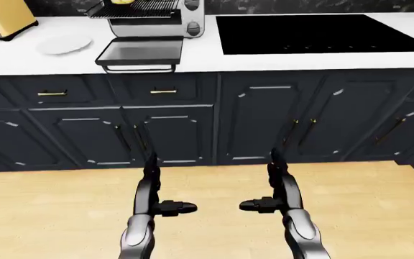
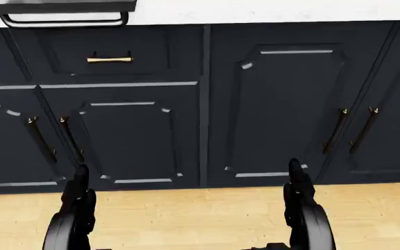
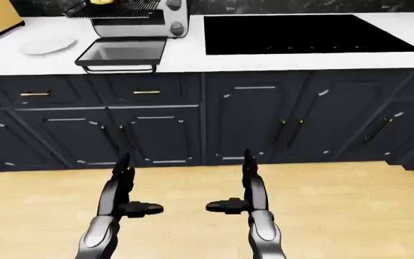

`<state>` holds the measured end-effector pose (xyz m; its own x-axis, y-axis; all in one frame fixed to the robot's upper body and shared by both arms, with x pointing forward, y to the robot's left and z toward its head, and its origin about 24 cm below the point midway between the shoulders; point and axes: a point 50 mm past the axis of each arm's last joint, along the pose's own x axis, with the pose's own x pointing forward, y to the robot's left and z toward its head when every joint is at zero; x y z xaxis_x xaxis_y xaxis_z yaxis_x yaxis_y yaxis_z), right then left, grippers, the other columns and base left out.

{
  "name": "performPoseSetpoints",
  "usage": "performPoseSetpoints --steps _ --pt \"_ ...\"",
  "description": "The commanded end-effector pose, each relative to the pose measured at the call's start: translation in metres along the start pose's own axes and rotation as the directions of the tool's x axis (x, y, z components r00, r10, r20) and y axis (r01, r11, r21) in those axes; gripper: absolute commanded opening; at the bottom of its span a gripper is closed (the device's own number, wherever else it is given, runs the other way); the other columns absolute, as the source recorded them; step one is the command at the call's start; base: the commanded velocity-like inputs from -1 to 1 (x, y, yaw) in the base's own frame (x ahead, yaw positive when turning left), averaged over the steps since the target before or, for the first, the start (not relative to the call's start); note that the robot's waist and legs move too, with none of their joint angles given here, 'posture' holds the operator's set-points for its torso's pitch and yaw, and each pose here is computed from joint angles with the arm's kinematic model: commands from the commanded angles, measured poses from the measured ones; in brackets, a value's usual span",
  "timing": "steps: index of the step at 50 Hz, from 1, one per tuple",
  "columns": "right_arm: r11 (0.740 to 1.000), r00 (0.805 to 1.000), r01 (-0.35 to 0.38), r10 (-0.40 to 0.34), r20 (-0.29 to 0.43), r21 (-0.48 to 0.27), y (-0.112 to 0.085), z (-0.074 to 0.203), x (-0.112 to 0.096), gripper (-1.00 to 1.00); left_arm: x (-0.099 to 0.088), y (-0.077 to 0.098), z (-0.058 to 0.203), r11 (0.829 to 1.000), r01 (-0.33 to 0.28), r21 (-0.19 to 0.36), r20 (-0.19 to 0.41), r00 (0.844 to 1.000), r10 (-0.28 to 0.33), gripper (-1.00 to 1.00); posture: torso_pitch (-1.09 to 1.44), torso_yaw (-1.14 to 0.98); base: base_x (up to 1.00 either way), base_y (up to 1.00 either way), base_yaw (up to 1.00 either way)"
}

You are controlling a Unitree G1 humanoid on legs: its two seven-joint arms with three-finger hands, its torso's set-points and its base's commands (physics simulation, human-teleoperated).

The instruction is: Pick the bread from the rack and place it on the plate on the counter.

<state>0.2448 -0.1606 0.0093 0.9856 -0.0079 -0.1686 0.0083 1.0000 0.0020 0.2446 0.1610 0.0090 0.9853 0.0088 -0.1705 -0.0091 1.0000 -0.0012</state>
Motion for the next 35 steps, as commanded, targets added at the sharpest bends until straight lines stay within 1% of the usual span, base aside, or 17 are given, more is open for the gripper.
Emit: performPoseSetpoints --steps 1,3,5,7,10,11,13,14,16,19,23,24,28,32,33,34,35 --pt "0.999 0.98 0.011 -0.02 0.196 0.05 0.003 0.042 0.006 1.0 -0.002 0.006 0.033 1.0 0.004 -0.008 0.18 0.984 -0.003 1.0 0.0 0.0 0.0 0.0 0.0" --pt "0.996 0.978 0.014 -0.031 0.204 0.087 -0.001 0.047 0.003 1.0 -0.003 0.003 0.032 1.0 0.023 -0.001 0.165 0.986 -0.023 1.0 0.0 0.0 0.0 0.0 0.0" --pt "0.998 0.979 0.014 -0.028 0.201 0.068 -0.003 0.046 -0.001 1.0 -0.002 0.001 0.04 1.0 0.025 -0.019 0.167 0.986 -0.021 1.0 0.0 0.0 0.0 0.0 0.0" --pt "0.997 0.978 0.01 -0.025 0.206 0.075 -0.005 0.05 -0.004 1.0 -0.003 -0.004 0.04 0.999 0.039 0.028 0.155 0.987 -0.043 1.0 0.0 0.0 0.0 0.0 0.0" --pt "1.0 0.975 0.008 -0.008 0.223 0.001 -0.006 0.058 -0.013 1.0 -0.003 -0.001 0.053 0.998 0.026 -0.052 0.144 0.989 -0.018 1.0 0.0 0.0 0.0 0.0 0.0" --pt "1.0 0.97 0.01 -0.01 0.244 0.003 -0.009 0.067 -0.015 1.0 -0.004 0.002 0.057 1.0 0.012 -0.004 0.166 0.986 -0.011 1.0 0.0 0.0 0.0 0.0 0.0" --pt "1.0 0.964 0.016 -0.018 0.266 0.007 -0.013 0.084 -0.02 1.0 -0.004 0.007 0.069 1.0 -0.002 0.016 0.186 0.983 -0.001 1.0 0.0 0.0 0.0 0.0 0.0" --pt "1.0 0.958 0.024 -0.024 0.285 0.007 -0.014 0.096 -0.024 1.0 -0.007 0.01 0.078 1.0 0.001 0.004 0.192 0.981 -0.002 1.0 0.0 0.0 0.0 0.0 0.0" --pt "0.999 0.94 0.024 -0.033 0.341 0.031 -0.017 0.13 -0.032 1.0 -0.013 0.017 0.1 1.0 -0.019 0.012 0.22 0.975 0.016 1.0 0.0 0.0 0.0 0.0 0.0" --pt "1.0 0.913 0.023 -0.024 0.407 0.009 -0.018 0.173 -0.044 1.0 -0.018 0.024 0.144 0.999 -0.029 0.028 0.275 0.961 0.02 1.0 0.0 0.0 0.0 0.0 0.0" --pt "1.0 0.876 0.008 -0.01 0.482 0.007 -0.021 0.224 -0.057 1.0 -0.018 0.022 0.198 1.0 -0.023 0.018 0.353 0.936 0.016 1.0 0.0 0.0 0.0 0.0 0.0" --pt "1.0 0.873 0.008 -0.008 0.488 0.001 -0.02 0.229 -0.058 1.0 -0.018 0.021 0.203 1.0 -0.019 0.023 0.351 0.936 0.01 1.0 0.0 0.0 0.0 0.0 0.0" --pt "1.0 0.845 -0.008 -0.007 0.535 0.026 -0.023 0.261 -0.064 1.0 -0.019 0.025 0.244 0.999 -0.032 0.011 0.414 0.91 0.024 1.0 0.0 0.0 0.0 0.22 0.0" --pt "1.0 0.833 0.002 0.001 0.553 -0.005 -0.025 0.283 -0.061 1.0 -0.034 0.035 0.266 0.999 -0.04 0.008 0.452 0.891 0.032 1.0 0.0 0.0 0.05 0.43 0.0" --pt "1.0 0.827 0.004 0.002 0.562 -0.009 -0.027 0.29 -0.059 1.0 -0.03 0.033 0.273 1.0 -0.023 0.017 0.459 0.888 0.013 1.0 0.0 0.0 0.07 0.44 0.0" --pt "1.0 0.823 0.019 -0.006 0.569 -0.018 -0.03 0.297 -0.057 1.0 -0.023 0.033 0.281 0.999 -0.04 0.013 0.456 0.889 0.03 1.0 0.0 0.0 0.1 0.45 0.0" --pt "1.0 0.818 0.016 -0.006 0.575 -0.013 -0.033 0.304 -0.055 1.0 -0.019 0.032 0.291 0.999 -0.035 0.016 0.473 0.881 0.023 1.0 0.0 0.0 0.1 0.45 0.0"
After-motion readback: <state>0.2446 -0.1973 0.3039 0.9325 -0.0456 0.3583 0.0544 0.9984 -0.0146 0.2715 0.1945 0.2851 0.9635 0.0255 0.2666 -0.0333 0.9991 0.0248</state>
